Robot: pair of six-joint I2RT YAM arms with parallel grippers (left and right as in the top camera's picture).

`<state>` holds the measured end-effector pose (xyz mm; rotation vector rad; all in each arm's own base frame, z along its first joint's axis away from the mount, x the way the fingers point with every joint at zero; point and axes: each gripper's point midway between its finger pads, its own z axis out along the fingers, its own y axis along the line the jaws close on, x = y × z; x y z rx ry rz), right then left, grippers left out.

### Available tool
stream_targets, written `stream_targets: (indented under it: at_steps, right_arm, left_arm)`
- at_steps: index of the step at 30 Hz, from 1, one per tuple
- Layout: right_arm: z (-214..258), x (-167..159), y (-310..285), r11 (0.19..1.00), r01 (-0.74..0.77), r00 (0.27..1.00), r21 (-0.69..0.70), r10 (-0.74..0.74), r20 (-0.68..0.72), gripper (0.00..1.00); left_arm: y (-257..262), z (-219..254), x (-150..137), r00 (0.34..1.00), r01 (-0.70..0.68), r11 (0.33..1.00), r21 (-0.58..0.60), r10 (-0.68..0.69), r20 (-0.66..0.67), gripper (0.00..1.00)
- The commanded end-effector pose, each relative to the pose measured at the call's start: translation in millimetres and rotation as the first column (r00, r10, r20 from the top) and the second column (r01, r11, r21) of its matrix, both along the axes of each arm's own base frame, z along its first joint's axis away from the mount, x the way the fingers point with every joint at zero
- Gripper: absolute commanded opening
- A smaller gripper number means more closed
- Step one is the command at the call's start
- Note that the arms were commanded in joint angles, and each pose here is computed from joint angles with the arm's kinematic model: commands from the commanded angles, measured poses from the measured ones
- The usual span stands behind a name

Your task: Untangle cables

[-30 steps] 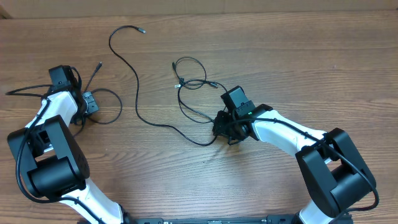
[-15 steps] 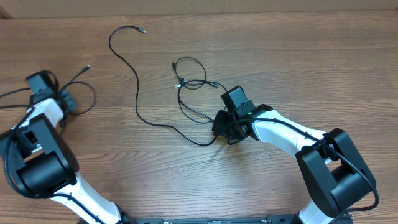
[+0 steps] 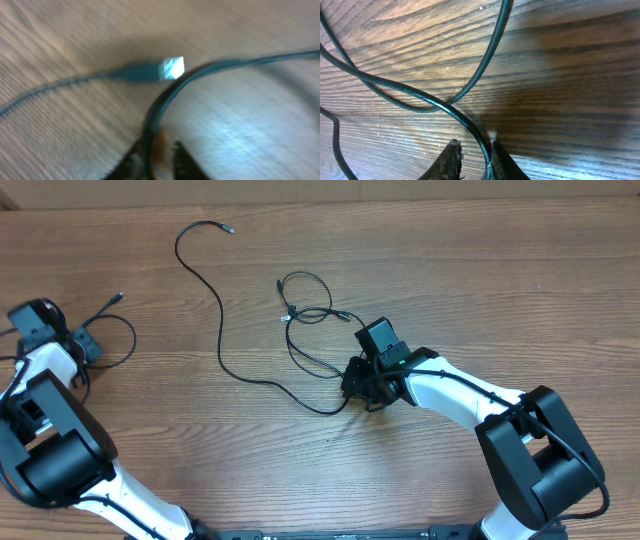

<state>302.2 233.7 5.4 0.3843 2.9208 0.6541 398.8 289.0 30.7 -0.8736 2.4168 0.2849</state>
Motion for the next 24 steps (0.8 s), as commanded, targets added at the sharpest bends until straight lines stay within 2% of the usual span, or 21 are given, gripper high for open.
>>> stream_targets:
  at_steps: [1, 3, 4, 5, 6, 7, 9, 10, 11, 12, 24]
  right_arm:
    - [-4.2, 0.8, -3.0, 1.0, 0.006, 1.0, -0.013, -0.006, 0.001, 0.2]
    - [-4.2, 0.8, -3.0, 1.0, 0.006, 1.0, -0.013, -0.006, 0.001, 0.2]
    - [-4.2, 0.7, -3.0, 1.0, 0.006, 1.0, -0.012, -0.006, 0.001, 0.21]
    - [-4.1, 0.7, -3.0, 1.0, 0.006, 1.0, -0.012, -0.006, 0.001, 0.22]
    - [-4.2, 0.6, -3.0, 1.0, 0.006, 1.0, -0.013, -0.006, 0.0, 0.25]
    - [-4.2, 0.6, -3.0, 1.0, 0.006, 1.0, -0.013, -0.006, 0.0, 0.31]
    - [-4.1, 0.7, -3.0, 1.0, 0.006, 1.0, -0.012, -0.006, 0.001, 0.49]
    - [-4.1, 0.7, -3.0, 1.0, 0.006, 1.0, -0.012, -0.006, 0.001, 0.62]
    - [-4.1, 0.7, -3.0, 1.0, 0.006, 1.0, -0.012, -0.006, 0.001, 0.9]
    - [-4.2, 0.7, -3.0, 1.0, 0.006, 1.0, -0.012, -0.006, 0.001, 1.0]
    - [-4.1, 0.8, -2.9, 1.0, 0.006, 1.0, -0.012, -0.006, 0.001, 1.0]
  left_arm:
    - [-21.6, 92.6, 43.6, 0.96, 0.14, 0.99, 0.013, -0.139, 0.242, 0.41]
    - [-36.4, 117.5, 51.4, 0.932, 0.168, 0.985, -0.03, -0.149, 0.331, 0.5]
    - [-44.7, 128.3, 54.2, 0.916, 0.182, 0.981, -0.062, -0.147, 0.373, 0.58]
    - [-52.4, 136.7, 56.3, 0.902, 0.196, 0.976, -0.095, -0.141, 0.407, 0.71]
    - [-61.7, 143.6, 58.2, 0.888, 0.214, 0.967, -0.14, -0.133, 0.44, 0.93]
    - [-71.0, 148.4, 59.8, 0.876, 0.233, 0.955, -0.184, -0.124, 0.466, 1.0]
    - [-77.5, 151.0, 61.1, 0.867, 0.257, 0.945, -0.204, -0.132, 0.48, 1.0]
    - [-77.1, 150.4, 61.1, 0.868, 0.256, 0.945, -0.203, -0.132, 0.478, 0.99]
    - [-77.0, 149.2, 61.1, 0.869, 0.255, 0.945, -0.205, -0.131, 0.476, 1.0]
    - [-76.7, 148.6, 60.9, 0.871, 0.253, 0.945, -0.205, -0.13, 0.475, 1.0]
    - [-76.5, 148.7, 60.9, 0.87, 0.253, 0.946, -0.204, -0.13, 0.475, 1.0]
